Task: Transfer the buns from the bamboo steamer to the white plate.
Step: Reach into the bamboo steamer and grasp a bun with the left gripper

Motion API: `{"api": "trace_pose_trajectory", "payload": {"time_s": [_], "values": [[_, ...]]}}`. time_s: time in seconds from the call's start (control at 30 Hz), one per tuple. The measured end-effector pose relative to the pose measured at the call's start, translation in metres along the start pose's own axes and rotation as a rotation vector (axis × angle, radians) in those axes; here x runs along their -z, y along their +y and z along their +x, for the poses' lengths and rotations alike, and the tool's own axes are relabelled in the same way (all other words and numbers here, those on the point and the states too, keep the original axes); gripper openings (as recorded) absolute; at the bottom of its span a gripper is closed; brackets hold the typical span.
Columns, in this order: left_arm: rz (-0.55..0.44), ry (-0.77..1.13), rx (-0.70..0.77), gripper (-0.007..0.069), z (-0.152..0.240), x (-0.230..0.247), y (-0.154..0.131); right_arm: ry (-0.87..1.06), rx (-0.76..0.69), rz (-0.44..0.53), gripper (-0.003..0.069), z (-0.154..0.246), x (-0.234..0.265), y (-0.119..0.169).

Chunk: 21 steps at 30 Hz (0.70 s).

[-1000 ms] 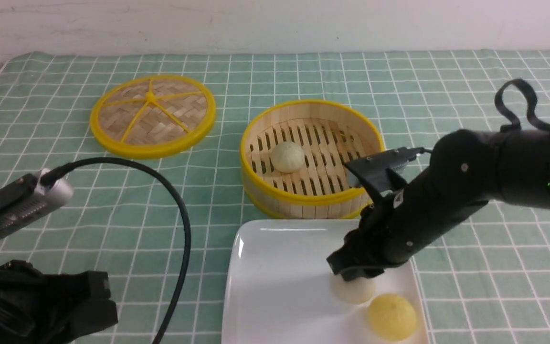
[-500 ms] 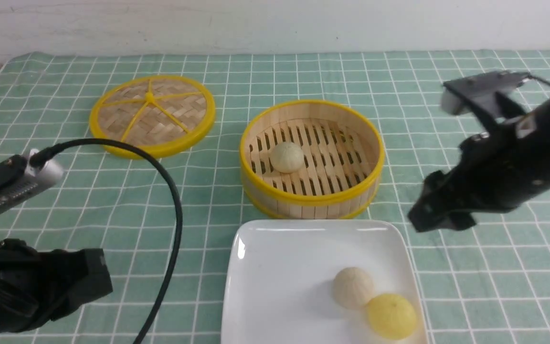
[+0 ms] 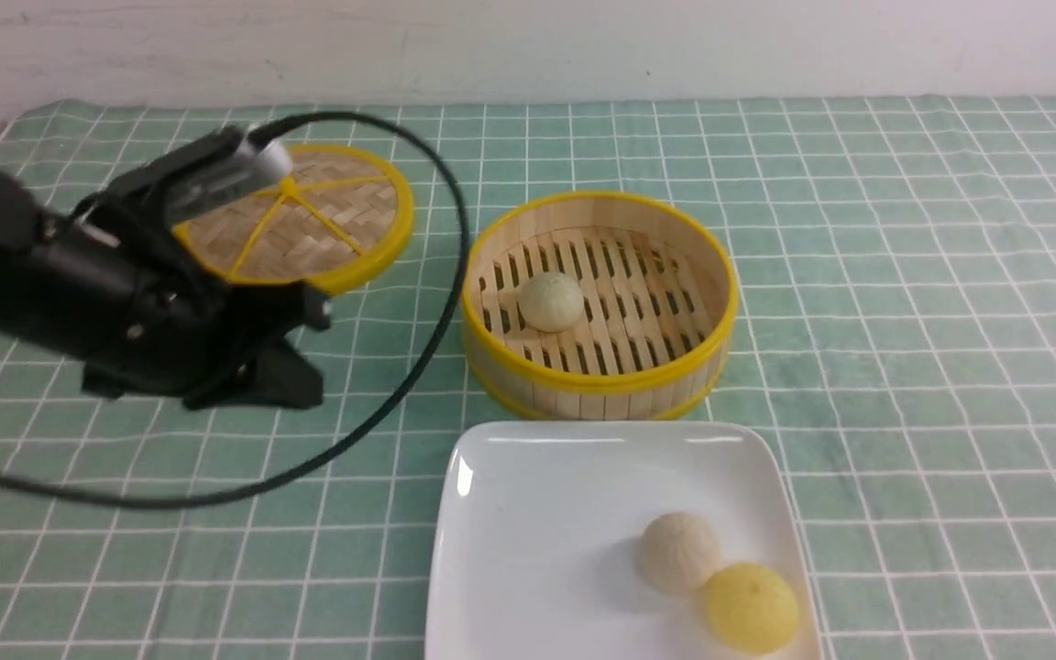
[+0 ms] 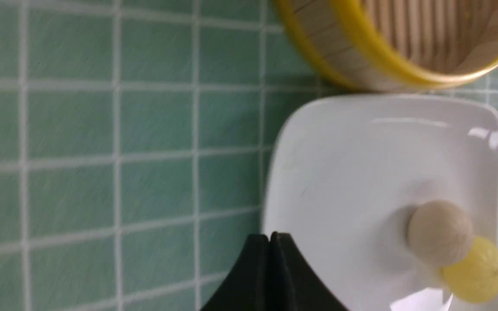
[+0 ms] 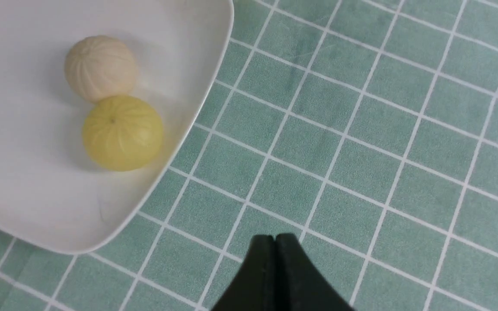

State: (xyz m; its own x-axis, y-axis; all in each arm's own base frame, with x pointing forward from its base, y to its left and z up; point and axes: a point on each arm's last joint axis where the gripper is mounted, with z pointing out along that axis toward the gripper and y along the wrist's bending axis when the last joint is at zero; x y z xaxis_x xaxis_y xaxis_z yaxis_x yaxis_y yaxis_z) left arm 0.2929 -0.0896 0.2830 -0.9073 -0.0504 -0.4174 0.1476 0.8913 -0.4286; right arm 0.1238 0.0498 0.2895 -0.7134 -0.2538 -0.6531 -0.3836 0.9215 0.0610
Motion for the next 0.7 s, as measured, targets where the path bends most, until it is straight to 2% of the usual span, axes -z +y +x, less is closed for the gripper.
{"api": "trace_pose_trajectory", "payload": {"time_s": [0.17,0.3,0.33,0.37,0.43,0.57,0.7], "values": [[0.02,0.003,-0.08,0.0065,-0.047,-0.034,-0.041,-0.033,-0.014,0.01,-0.0012,0.019,-0.013,-0.002],[-0.003,0.023,-0.166,0.0186,-0.074,-0.068,-0.065,-0.054,-0.018,0.01,-0.0008,0.018,-0.013,-0.002],[-0.021,0.011,-0.203,0.0244,-0.08,-0.077,-0.072,-0.056,-0.019,0.009,-0.0008,0.018,-0.013,-0.002],[-0.021,0.019,-0.211,0.0251,-0.082,-0.078,-0.072,-0.057,-0.019,0.009,-0.0008,0.017,-0.013,-0.002],[-0.044,0.005,-0.273,0.0347,-0.094,-0.096,-0.082,-0.058,-0.02,0.009,-0.0006,0.017,-0.013,-0.002],[-0.076,-0.005,-0.321,0.0426,-0.104,-0.121,-0.084,-0.058,-0.02,0.009,-0.0005,0.017,-0.013,-0.002],[-0.098,-0.003,-0.327,0.0442,-0.106,-0.149,-0.075,-0.058,-0.02,0.009,-0.0001,0.017,-0.013,-0.002]]}}
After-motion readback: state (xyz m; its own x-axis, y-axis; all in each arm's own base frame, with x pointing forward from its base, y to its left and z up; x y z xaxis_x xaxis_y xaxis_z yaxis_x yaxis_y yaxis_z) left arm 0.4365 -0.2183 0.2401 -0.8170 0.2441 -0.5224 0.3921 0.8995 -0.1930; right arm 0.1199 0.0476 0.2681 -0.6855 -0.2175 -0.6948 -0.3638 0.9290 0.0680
